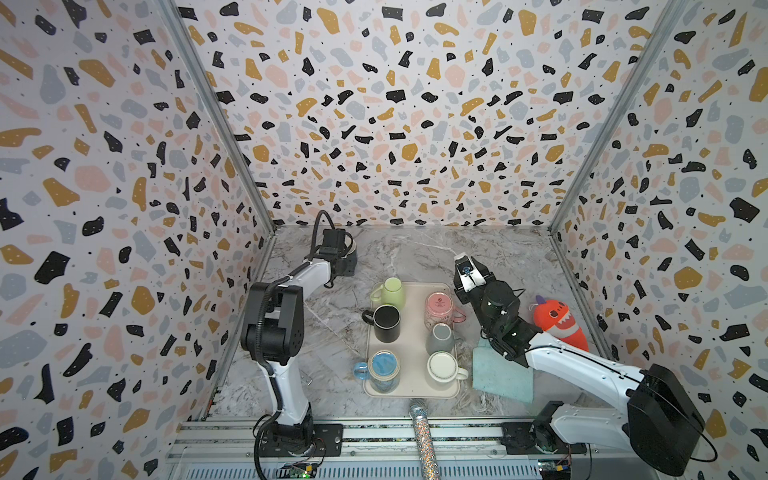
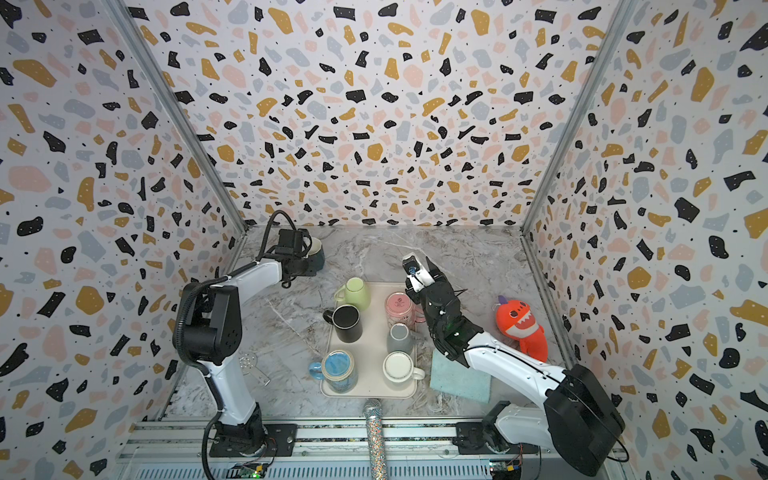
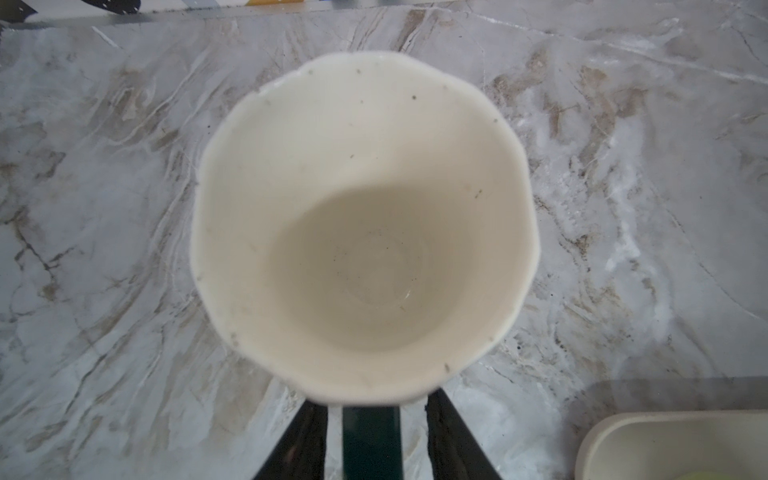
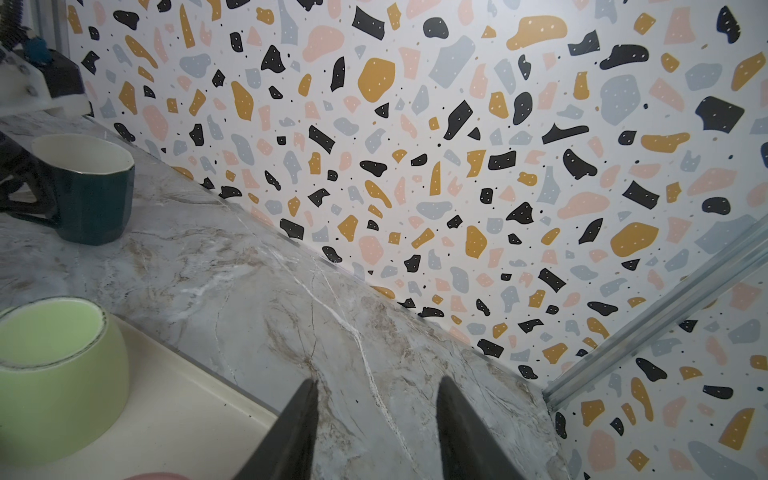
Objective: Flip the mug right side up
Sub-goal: 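Open the left gripper to release the upright mug on the table, then reach the left gripper to the light green mug on the tray and grasp it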
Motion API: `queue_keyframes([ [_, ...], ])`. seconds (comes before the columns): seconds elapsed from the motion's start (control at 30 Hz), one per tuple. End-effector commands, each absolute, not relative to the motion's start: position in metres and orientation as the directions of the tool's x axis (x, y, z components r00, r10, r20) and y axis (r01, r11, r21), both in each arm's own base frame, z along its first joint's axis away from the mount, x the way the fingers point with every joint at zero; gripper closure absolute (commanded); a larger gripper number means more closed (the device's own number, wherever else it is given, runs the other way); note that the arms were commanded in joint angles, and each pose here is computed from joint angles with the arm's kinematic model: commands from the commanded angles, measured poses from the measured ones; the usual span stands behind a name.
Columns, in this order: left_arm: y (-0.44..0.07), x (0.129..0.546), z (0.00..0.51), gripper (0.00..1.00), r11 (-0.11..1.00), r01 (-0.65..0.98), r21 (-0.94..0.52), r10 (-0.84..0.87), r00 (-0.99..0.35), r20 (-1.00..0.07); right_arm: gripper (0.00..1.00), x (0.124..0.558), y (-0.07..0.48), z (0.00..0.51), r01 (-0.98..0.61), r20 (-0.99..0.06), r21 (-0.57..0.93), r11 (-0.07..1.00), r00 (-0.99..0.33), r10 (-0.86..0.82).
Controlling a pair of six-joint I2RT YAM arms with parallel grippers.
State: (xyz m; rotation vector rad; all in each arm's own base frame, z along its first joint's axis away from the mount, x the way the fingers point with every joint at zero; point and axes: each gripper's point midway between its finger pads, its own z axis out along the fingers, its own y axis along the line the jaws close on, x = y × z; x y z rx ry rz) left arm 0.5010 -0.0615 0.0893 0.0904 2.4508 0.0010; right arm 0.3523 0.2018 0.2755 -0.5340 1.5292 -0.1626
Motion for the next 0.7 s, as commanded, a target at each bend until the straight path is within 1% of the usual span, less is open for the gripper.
queue_keyframes([
  [0.0,-0.061,0.502,0.093,0.52,0.998,0.061,0.012,0.055,-0.765,-0.641,0.52,0.352,0.202,0.284,-0.221,-0.917,-0.398,0.890,0.069,-0.393],
  [0.1,-0.061,0.496,0.097,0.47,0.998,0.058,0.001,0.046,-0.768,-0.639,0.52,0.352,0.202,0.286,-0.220,-0.918,-0.397,0.891,0.072,-0.391],
  [0.23,-0.062,0.485,0.112,0.43,0.998,0.052,-0.022,0.025,-0.759,-0.651,0.52,0.352,0.202,0.285,-0.224,-0.918,-0.395,0.891,0.071,-0.389],
  [0.53,-0.070,0.444,0.165,0.41,0.996,0.063,-0.063,0.003,-0.727,-0.687,0.52,0.350,0.206,0.283,-0.250,-0.930,-0.366,0.896,0.067,-0.361],
  [0.67,-0.091,0.418,0.194,0.41,0.981,0.105,-0.161,-0.040,-0.705,-0.708,0.52,0.349,0.209,0.284,-0.270,-0.942,-0.334,0.903,0.061,-0.330],
])
